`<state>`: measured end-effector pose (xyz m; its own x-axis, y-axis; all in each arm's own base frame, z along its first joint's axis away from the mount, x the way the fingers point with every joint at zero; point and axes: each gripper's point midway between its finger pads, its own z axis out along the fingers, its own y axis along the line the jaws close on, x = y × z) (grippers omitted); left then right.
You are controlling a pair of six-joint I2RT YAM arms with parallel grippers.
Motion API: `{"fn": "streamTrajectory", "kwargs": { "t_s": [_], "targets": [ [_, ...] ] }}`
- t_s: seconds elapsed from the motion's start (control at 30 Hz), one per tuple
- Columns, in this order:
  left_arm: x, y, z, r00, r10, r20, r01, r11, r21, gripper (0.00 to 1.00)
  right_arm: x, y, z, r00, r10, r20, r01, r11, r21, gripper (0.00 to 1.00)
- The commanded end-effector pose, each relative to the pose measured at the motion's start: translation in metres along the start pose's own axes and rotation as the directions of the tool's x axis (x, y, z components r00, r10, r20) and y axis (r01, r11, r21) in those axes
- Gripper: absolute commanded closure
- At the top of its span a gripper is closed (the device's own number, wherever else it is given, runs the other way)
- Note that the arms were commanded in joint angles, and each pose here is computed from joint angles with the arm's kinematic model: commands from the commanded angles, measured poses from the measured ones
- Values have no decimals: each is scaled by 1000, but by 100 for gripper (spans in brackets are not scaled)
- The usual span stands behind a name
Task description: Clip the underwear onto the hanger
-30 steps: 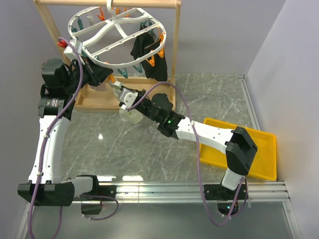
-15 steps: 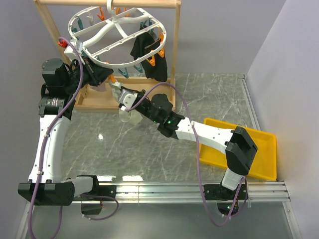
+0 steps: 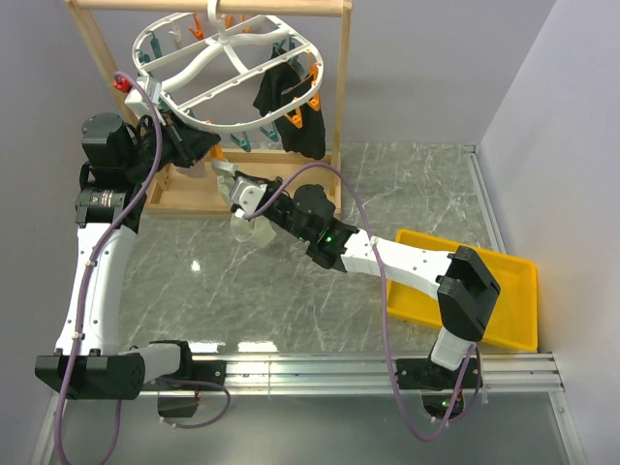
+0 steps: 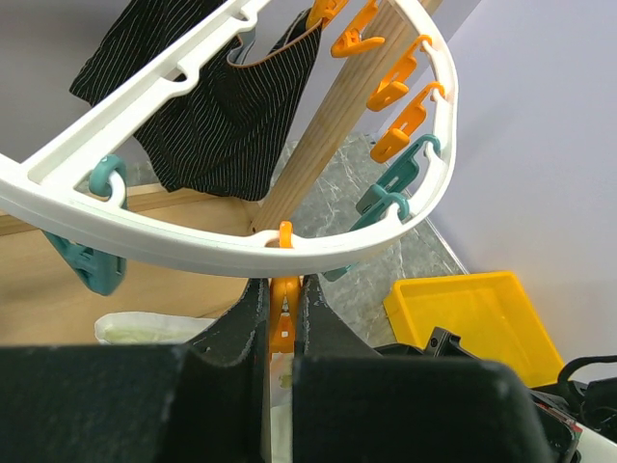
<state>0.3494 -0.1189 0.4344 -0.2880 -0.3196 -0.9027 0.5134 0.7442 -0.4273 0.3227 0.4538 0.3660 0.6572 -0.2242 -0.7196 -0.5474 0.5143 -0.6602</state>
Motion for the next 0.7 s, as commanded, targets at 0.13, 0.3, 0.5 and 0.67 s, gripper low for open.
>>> {"fn": "streamTrajectory", "kwargs": {
  "t_s": [0.13,0.3,0.5,0.67],
  "targets": [
    [9,-12,-7,999,-12,-49,14,999,45,100,-27,-20,3,997,31,67,-35,997,62,100],
    [11,-11,-7,999,-8,-54,10,999,44,100,-32,-28,3,996,44,74,-49,996,76,100],
    [12,-12,-8,998,1,-55,1,999,44,100,-34,-32,4,996,62,69,-67,994,85,100],
    [11,-11,-9,998,9,-55,-7,999,41,100,-32,-39,5,996,64,63,-70,993,99,100]
  ]
}}
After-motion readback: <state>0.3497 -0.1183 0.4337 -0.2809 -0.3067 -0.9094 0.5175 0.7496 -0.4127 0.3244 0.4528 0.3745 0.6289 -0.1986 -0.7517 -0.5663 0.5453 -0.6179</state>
